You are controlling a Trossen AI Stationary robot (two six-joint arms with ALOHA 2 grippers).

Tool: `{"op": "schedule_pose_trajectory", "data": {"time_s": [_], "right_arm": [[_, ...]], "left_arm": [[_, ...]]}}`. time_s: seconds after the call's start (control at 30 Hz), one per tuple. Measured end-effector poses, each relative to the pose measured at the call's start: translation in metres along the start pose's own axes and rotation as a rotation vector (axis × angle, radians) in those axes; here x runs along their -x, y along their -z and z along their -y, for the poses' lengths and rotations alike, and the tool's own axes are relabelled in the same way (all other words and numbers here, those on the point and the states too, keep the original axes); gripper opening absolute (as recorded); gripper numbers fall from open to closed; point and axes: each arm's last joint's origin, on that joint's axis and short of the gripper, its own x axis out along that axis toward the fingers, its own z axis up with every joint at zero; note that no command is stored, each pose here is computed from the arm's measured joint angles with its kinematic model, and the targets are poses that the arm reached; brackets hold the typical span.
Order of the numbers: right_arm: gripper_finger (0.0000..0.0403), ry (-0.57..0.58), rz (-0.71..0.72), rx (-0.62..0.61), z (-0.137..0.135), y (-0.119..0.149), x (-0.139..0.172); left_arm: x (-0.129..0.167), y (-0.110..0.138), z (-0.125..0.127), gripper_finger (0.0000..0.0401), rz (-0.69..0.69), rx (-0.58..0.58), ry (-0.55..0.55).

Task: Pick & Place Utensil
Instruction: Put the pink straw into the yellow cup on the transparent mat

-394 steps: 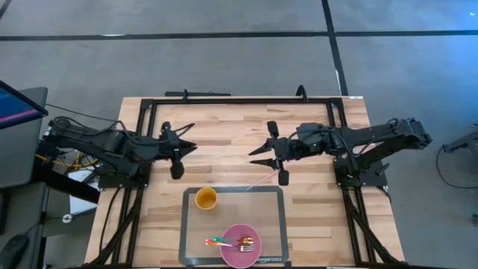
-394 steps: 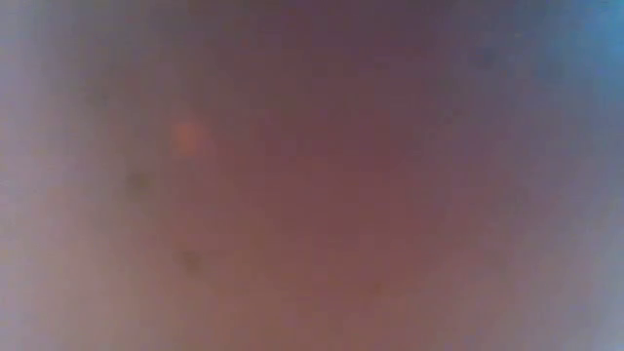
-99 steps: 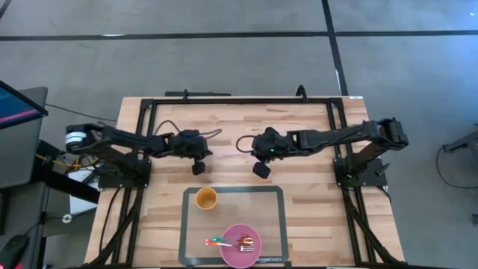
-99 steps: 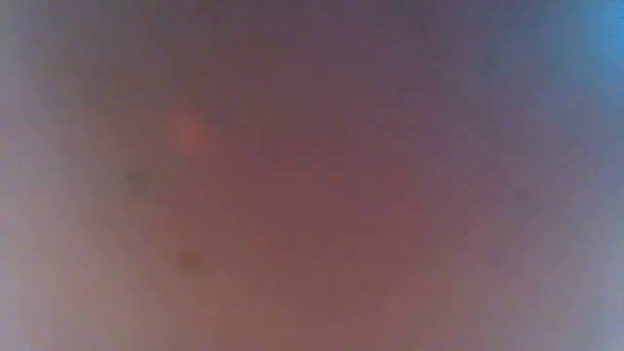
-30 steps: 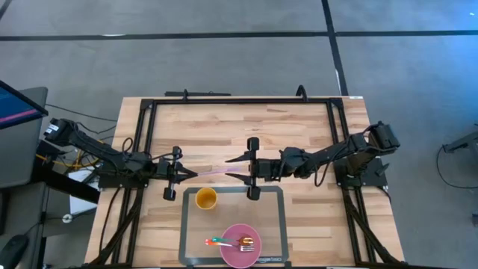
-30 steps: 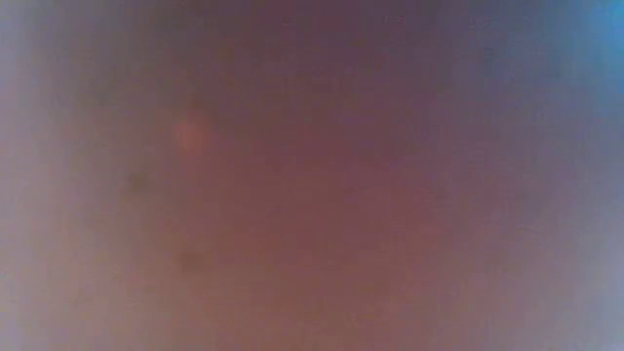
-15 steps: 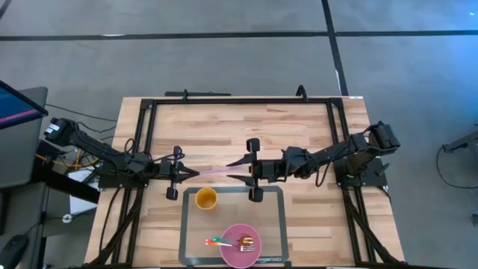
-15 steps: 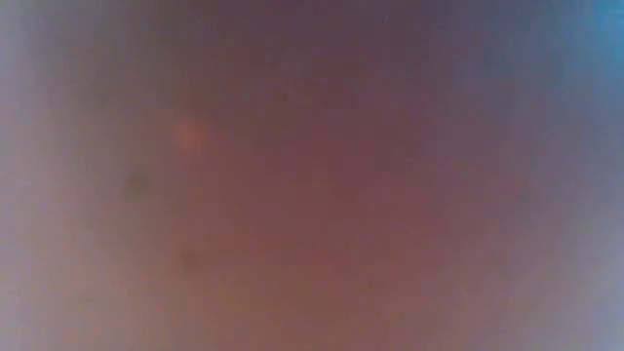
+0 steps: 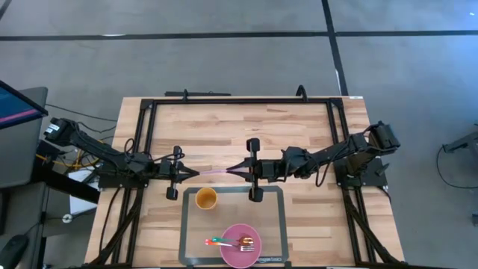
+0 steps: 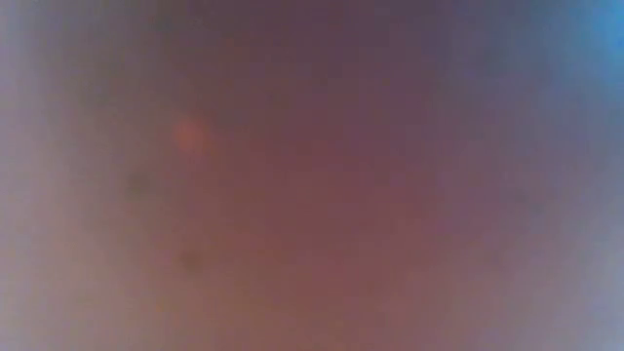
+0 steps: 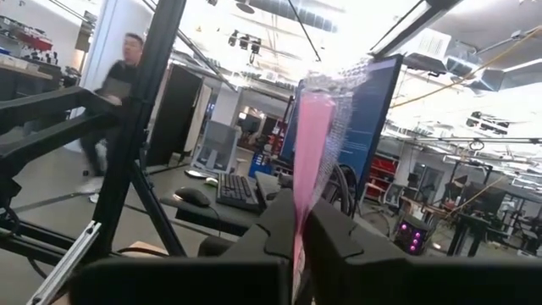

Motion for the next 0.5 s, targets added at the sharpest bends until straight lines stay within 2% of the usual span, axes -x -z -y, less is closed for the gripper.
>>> {"op": "schedule_pose_trajectory", "data": {"time_s": [0.13, 0.27, 0.5], "right_arm": [[0.0015, 0.0, -0.001, -0.037, 0.0, 0.0001, 0.0], [0.0005, 0.001, -0.003, -0.073, 0.0, 0.0002, 0.0], [0.0003, -0.012, -0.048, -0.093, -0.0016, 0.0044, 0.0003]], "left_arm": [[0.0, 0.0001, 0.0, 0.0007, -0.001, 0.021, 0.0], [-0.0001, 0.0003, 0.0001, 0.0012, -0.002, 0.05, 0.0], [-0.0002, 0.0004, 0.0001, 0.0049, -0.005, 0.082, 0.0]]}}
